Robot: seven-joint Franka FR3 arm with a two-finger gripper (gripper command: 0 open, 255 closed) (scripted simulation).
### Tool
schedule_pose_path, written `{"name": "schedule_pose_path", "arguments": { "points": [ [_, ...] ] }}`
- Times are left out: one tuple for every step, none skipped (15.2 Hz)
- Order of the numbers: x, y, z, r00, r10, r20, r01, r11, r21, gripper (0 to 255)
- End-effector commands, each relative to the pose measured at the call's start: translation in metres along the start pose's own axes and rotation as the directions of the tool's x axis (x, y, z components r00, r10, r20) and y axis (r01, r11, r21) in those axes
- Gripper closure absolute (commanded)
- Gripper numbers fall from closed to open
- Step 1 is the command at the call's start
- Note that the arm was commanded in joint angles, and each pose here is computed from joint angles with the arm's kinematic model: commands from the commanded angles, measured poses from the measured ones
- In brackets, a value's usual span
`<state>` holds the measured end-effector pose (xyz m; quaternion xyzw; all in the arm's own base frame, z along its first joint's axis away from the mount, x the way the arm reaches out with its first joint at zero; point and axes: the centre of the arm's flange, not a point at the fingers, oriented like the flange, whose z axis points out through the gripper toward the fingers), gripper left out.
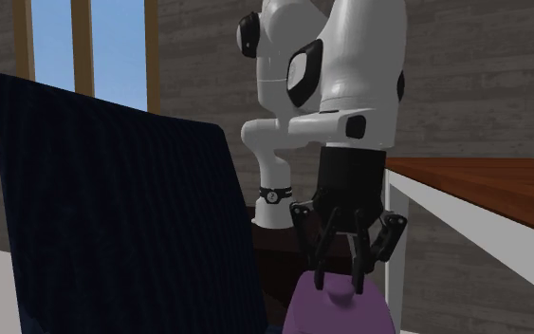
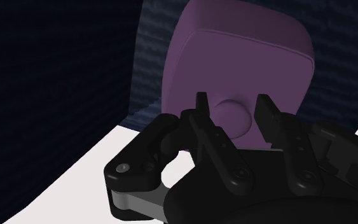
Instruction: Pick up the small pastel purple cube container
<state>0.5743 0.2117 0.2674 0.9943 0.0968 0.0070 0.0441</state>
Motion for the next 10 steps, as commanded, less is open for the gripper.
{"name": "schedule_pose_path", "arguments": {
  "points": [
    [0.000, 0.002, -0.013, 1.000, 0.000, -0.003, 0.000, 1.000, 0.000, 255],
    [0.000, 0.002, -0.018, 1.000, 0.000, -0.003, 0.000, 1.000, 0.000, 255],
    [0.000, 0.003, -0.023, 1.000, 0.000, -0.003, 0.000, 1.000, 0.000, 255],
    [0.000, 0.003, -0.028, 1.000, 0.000, -0.003, 0.000, 1.000, 0.000, 255],
    [0.000, 0.004, -0.034, 1.000, 0.000, -0.003, 0.000, 1.000, 0.000, 255],
    [0.000, 0.004, -0.039, 1.000, 0.000, -0.003, 0.000, 1.000, 0.000, 255],
    [0.000, 0.005, -0.044, 1.000, 0.000, -0.003, 0.000, 1.000, 0.000, 255],
    [0.000, 0.005, -0.049, 1.000, 0.000, -0.003, 0.000, 1.000, 0.000, 255],
    [0.000, 0.005, -0.050, 1.000, 0.000, -0.003, 0.000, 1.000, 0.000, 255],
    [0.000, 0.005, -0.050, 1.000, 0.000, -0.003, 0.000, 1.000, 0.000, 255]
  ]
}}
